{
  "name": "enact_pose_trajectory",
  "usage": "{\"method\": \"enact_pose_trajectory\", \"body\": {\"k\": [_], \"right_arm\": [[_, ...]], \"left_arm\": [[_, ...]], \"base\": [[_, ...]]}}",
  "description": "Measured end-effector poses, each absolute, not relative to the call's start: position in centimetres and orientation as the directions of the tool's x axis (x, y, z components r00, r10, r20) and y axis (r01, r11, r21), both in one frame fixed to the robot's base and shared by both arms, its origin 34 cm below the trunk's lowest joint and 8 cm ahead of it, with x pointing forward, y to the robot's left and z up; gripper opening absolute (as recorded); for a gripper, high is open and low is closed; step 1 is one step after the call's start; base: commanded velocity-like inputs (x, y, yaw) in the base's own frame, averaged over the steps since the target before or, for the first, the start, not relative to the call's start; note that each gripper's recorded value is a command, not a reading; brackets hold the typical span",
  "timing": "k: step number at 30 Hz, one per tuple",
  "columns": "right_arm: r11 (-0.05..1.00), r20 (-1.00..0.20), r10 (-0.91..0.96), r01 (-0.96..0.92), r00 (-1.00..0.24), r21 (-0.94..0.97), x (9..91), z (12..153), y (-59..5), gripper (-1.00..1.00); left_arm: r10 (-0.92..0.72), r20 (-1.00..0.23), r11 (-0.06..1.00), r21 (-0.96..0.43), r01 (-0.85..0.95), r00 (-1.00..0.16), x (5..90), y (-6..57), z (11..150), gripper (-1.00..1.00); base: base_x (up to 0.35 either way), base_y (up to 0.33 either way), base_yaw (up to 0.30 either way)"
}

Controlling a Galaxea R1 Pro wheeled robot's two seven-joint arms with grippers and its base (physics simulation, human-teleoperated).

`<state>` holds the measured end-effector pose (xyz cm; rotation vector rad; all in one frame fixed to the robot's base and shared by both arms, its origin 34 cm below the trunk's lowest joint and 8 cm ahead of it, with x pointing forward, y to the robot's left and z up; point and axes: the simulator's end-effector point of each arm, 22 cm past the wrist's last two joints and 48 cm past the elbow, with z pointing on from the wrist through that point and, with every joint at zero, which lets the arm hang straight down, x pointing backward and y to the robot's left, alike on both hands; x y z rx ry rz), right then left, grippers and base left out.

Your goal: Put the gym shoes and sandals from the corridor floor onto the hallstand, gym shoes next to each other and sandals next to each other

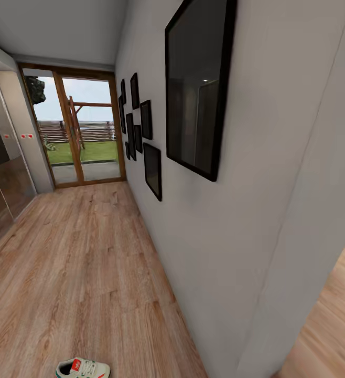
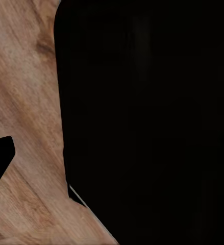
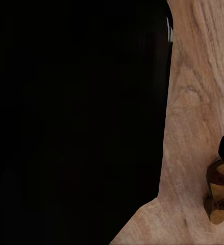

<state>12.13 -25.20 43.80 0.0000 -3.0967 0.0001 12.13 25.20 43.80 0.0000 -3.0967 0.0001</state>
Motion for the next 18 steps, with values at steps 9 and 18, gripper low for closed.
{"method": "enact_pose_trajectory", "body": {"k": [9, 18], "right_arm": [[1.0, 0.073, 0.003, 0.004, -0.997, 0.003, 9.6, 44.0, -25.0, 1.0], [1.0, 0.074, 0.008, 0.008, -0.997, 0.005, 9.6, 44.0, -24.9, 1.0]], "left_arm": [[-0.032, 0.066, 0.998, 0.052, -0.029, -0.997, 9.4, 26.8, 44.0, 1.0], [-0.032, 0.016, 0.998, 0.046, -0.031, -0.999, 11.9, 26.7, 43.9, 1.0]], "base": [[0.0, 0.0, 0.0], [0.0, 0.0, -0.095]]}}
